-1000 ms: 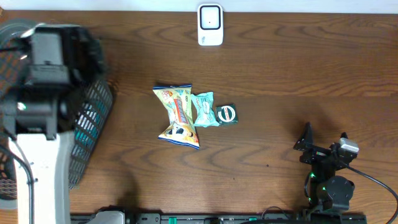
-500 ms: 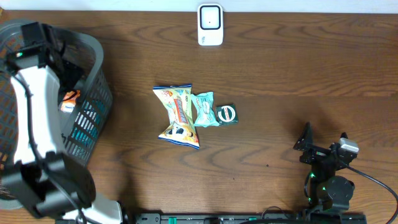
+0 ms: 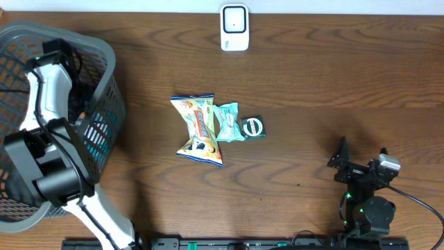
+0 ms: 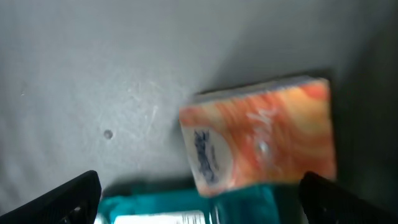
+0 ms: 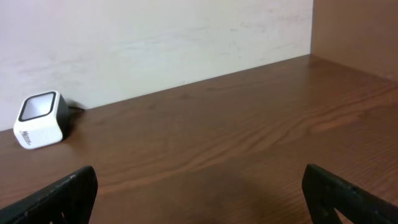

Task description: Scan the item barcode

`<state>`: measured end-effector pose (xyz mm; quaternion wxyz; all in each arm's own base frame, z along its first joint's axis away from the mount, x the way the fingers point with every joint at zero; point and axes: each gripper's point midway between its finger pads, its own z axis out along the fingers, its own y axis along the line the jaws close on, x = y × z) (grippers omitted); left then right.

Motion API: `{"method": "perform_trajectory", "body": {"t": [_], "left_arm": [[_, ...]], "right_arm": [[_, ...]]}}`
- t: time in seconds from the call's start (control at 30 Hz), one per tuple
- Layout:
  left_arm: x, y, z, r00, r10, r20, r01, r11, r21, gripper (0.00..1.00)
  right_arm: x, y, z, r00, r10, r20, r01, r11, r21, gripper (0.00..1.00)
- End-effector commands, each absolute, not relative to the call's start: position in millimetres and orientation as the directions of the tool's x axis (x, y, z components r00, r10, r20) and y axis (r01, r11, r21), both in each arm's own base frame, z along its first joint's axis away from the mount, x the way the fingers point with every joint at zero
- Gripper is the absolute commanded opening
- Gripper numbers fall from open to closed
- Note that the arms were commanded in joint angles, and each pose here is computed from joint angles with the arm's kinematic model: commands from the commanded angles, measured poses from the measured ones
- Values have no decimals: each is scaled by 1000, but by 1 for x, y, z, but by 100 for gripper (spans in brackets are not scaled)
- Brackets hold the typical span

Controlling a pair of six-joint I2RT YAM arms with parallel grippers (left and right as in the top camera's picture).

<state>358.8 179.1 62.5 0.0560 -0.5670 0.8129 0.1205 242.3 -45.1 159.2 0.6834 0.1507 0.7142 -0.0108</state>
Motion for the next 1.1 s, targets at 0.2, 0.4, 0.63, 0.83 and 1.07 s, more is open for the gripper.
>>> {"method": "perform_trajectory", "body": {"t": [0.2,0.4,0.63,0.83,1.07], "left_arm": [[366,164,17,-351,-928,-121,-933,336,129,100],[365,165,15,-359,-926,-119,-930,343,135,77],[363,171,15,-359,-926,-118,-929,343,139,44],[355,183,24,-384,-915,-120,-919,367,142,41],[350,207,80,-348,-911,-220,-937,343,62,41]], "right_arm": [[242,-44,158,-23,204,-979,228,954,194,99],[242,-44,158,-23,204,-979,228,954,194,99],[242,-44,158,-23,204,-979,228,954,194,99],[242,-44,158,-22,204,-979,228,954,194,99],[242,-44,158,-23,204,-979,228,954,194,99]]}}
